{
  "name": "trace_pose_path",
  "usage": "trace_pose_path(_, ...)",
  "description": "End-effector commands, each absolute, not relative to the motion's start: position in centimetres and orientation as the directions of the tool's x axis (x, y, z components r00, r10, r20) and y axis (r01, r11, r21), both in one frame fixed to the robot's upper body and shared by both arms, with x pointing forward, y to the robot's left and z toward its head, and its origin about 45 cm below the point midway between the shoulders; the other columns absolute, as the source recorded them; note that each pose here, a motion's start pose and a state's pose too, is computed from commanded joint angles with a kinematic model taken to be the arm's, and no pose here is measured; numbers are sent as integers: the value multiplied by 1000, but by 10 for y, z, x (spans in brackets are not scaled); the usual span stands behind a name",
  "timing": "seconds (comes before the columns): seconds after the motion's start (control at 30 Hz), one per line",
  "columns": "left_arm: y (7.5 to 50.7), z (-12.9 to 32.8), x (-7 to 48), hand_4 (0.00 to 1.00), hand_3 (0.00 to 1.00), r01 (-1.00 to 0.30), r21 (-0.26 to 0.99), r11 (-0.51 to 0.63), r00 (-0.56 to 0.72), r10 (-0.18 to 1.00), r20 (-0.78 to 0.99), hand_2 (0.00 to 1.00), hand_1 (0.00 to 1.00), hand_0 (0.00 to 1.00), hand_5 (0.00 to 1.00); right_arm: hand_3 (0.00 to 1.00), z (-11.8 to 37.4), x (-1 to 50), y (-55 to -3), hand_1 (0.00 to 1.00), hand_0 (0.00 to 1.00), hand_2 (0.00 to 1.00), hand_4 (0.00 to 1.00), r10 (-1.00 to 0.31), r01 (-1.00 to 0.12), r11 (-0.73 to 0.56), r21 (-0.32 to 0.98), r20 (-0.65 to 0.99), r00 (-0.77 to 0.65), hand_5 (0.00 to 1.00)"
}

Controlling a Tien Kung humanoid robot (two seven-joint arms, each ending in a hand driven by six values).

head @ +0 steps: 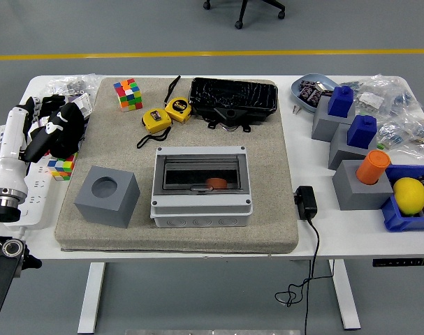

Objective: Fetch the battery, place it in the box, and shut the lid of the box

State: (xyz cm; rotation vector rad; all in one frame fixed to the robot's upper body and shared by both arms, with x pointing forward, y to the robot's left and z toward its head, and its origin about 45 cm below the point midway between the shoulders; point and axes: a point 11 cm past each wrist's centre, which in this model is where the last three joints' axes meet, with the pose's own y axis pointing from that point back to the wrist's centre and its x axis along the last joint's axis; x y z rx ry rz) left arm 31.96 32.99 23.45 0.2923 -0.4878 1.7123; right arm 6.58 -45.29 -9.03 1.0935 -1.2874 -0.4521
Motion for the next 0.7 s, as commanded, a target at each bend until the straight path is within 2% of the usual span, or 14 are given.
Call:
trace_pose_path(0.4,327,234,321,998,660,-979,-154,-136,-193,867,459,687,726,733,807,776,-90,69,-452,793,819,766,998,-801,-288,459,840,532,274,998)
trace_pose_path(0.7,329,234,322,998,659,-979,-146,-139,-191,873,448,687,728,735,773,776,-91,69,-451,792,818,767,998,-805,-286,458,842,529,269,998)
